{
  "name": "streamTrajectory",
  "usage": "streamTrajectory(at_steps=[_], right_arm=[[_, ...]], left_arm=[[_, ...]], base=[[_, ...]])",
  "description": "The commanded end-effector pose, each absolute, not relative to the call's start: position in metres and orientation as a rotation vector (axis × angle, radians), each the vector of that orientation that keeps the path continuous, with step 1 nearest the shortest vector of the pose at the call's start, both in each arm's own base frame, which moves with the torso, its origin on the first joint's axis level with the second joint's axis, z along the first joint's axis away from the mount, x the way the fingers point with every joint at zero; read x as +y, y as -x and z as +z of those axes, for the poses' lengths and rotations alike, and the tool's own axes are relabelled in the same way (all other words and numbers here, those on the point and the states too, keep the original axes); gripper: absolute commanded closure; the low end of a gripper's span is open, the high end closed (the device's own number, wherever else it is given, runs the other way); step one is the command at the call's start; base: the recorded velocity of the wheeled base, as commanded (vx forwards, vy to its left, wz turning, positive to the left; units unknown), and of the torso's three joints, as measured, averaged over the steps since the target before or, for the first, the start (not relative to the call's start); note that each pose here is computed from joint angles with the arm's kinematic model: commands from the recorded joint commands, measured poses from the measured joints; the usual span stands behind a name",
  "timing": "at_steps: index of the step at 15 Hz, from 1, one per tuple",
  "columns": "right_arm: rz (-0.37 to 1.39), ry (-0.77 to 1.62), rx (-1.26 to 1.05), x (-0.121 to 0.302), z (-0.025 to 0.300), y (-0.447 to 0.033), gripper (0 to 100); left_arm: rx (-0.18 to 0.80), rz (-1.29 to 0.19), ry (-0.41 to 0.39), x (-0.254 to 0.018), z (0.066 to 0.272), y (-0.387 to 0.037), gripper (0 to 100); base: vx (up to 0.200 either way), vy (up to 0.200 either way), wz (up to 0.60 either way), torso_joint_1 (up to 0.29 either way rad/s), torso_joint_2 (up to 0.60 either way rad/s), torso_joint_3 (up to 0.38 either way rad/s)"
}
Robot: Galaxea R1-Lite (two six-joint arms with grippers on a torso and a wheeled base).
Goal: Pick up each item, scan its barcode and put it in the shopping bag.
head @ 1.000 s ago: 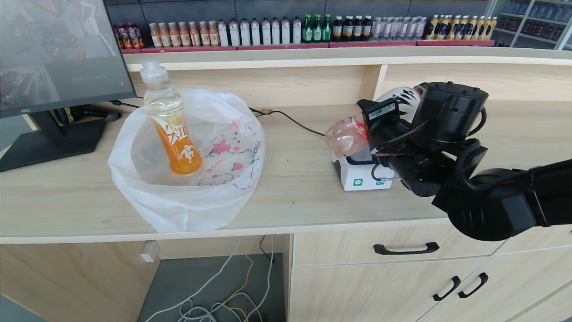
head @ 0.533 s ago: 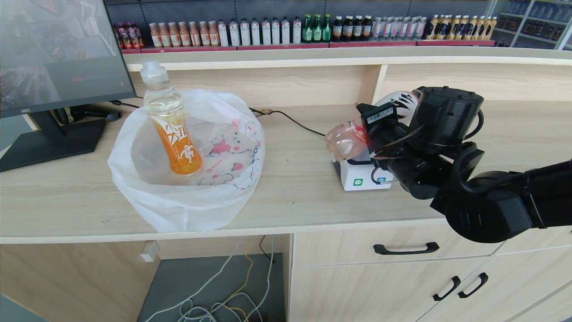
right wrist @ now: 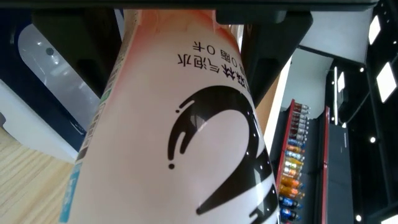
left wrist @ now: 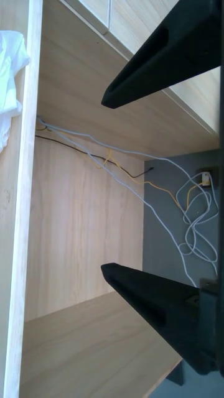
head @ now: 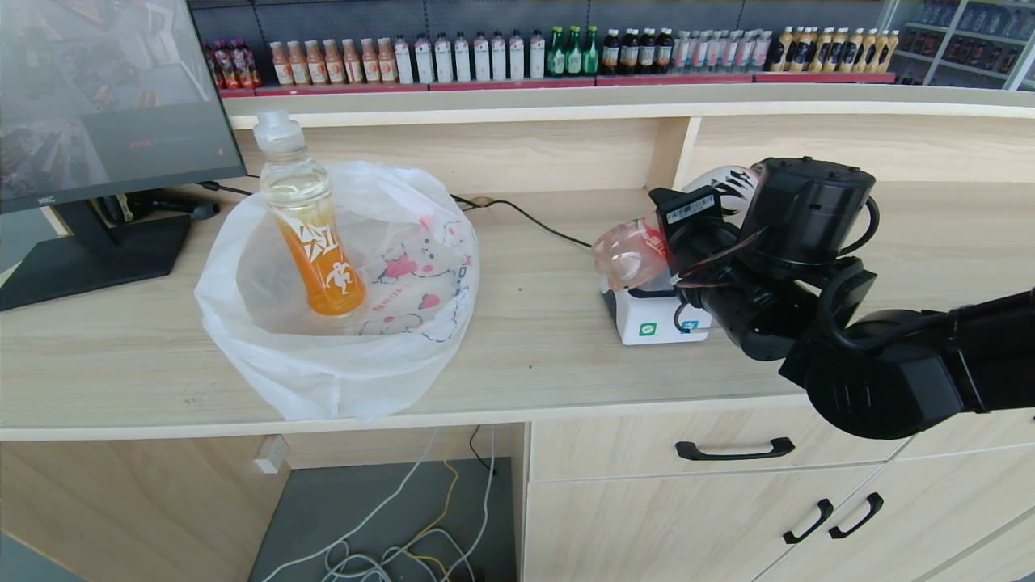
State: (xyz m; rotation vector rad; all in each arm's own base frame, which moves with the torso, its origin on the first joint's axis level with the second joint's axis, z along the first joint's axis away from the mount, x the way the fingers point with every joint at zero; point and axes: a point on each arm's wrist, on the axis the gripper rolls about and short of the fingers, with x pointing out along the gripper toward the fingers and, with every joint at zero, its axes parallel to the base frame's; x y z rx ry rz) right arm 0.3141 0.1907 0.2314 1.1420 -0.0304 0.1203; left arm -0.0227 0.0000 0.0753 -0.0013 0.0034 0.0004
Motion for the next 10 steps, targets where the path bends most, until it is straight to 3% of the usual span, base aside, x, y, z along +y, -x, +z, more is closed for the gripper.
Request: streamTrajectory(at_steps=[1,10], right_arm=[[0.124,-1.144,-0.032,0.191,0.233,-0.313,100],[0.129,-1.149,-0.047,0.181,0.242,-0.299,100]], left_arm=[[0.003,0.002,0.002,0.0,0.075,0.023,0],[0.003,0.002,0.002,0.0,0.075,0.023,0]], base=[[0.0,0.0,0.0,0.0,0.0,0.0],[0.0,0.0,0.0,0.0,0.0,0.0]])
